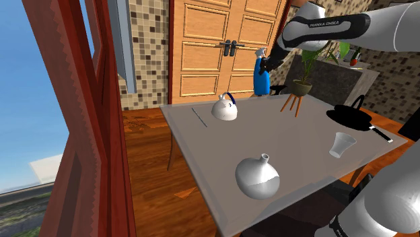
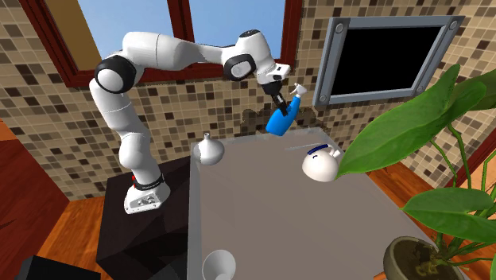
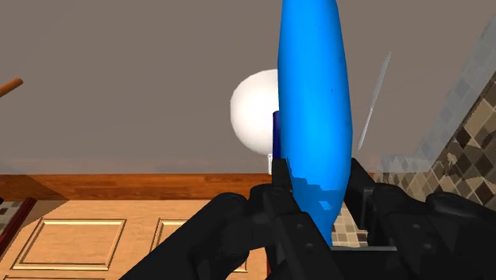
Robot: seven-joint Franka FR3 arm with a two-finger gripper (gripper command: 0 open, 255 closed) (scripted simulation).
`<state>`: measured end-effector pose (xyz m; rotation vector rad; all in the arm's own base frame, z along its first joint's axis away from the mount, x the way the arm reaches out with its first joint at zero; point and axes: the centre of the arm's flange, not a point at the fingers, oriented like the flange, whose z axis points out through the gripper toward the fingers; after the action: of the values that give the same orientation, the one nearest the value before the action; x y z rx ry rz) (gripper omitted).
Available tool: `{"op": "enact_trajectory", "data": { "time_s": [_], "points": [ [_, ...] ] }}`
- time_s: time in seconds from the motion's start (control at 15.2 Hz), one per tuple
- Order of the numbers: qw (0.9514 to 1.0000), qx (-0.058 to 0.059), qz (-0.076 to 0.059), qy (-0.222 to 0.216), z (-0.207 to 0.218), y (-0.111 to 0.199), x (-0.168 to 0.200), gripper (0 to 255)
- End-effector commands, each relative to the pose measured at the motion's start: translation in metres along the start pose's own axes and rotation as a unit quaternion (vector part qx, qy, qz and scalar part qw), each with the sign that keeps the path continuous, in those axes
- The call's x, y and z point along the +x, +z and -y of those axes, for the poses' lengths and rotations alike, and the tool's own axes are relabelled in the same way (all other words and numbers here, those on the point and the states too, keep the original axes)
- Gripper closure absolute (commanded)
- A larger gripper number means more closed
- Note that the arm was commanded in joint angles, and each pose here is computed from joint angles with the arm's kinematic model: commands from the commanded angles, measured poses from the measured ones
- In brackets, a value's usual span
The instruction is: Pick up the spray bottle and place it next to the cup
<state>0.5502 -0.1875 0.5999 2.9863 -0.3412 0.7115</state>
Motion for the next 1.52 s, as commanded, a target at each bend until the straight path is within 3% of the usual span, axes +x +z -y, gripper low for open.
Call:
{"op": "enact_trajectory", "data": {
  "time_s": [0.0,1.45],
  "points": [
    [1.0,0.0,0.0,0.0,0.0,-0.011,0.004,255],
    [1.0,0.0,0.0,0.0,-0.22,-0.091,-0.145,255]
  ]
}}
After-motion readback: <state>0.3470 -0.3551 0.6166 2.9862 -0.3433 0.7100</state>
